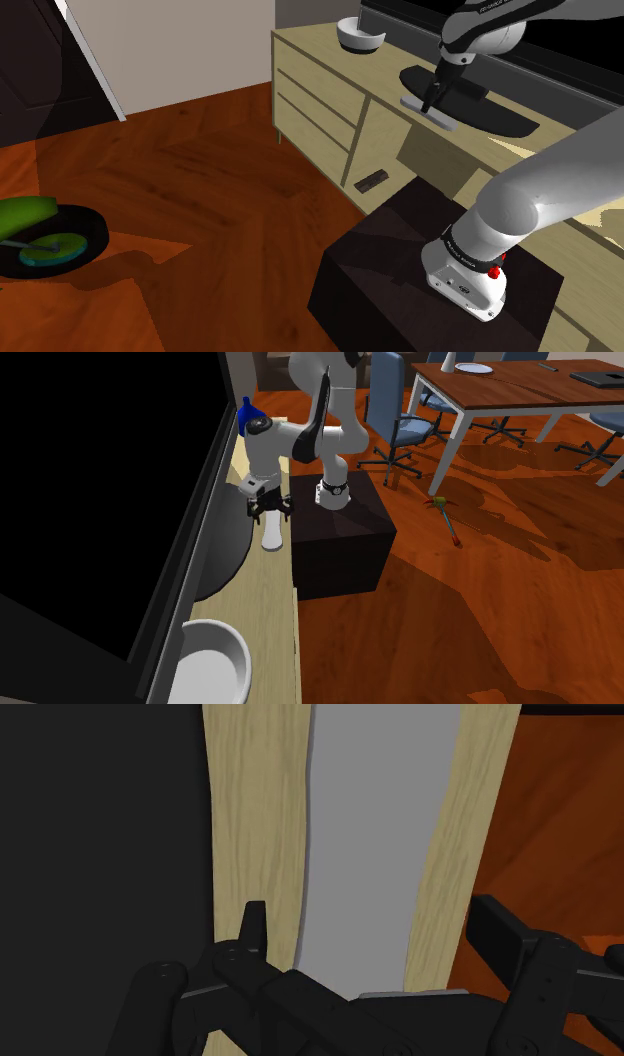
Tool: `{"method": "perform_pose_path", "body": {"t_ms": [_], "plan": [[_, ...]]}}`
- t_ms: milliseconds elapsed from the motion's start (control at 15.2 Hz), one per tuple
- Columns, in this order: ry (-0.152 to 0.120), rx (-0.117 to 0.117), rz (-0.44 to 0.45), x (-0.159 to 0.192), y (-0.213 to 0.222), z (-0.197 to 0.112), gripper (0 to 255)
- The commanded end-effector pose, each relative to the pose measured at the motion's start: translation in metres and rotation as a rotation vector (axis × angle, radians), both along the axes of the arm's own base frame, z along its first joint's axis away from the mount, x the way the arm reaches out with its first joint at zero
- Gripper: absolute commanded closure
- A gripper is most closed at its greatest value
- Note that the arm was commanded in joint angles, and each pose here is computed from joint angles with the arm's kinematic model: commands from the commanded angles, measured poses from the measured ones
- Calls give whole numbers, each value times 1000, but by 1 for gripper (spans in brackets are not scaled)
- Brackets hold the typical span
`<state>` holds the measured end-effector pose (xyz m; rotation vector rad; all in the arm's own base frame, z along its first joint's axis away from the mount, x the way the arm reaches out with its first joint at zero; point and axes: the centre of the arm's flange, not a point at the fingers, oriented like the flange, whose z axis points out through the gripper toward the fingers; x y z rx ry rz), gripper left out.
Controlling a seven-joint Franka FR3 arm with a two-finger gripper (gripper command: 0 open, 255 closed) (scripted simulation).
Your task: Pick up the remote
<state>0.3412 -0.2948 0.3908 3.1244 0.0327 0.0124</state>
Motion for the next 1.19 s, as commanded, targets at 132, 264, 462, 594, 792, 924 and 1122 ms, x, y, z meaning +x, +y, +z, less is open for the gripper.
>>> {"method": "perform_pose_path", "body": {"t_ms": [132,264,462,594,792,924,1122], "plan": [[0,0,0,0,-1,-13,0],[0,0,0,0,-2,-15,255],[0,0,0,0,-2,-14,255],[0,0,0,0,-2,-14,255],[0,0,0,0,-1,-14,255],[0,0,0,0,-1,-3,255],[0,0,0,0,-1,13,255]]}}
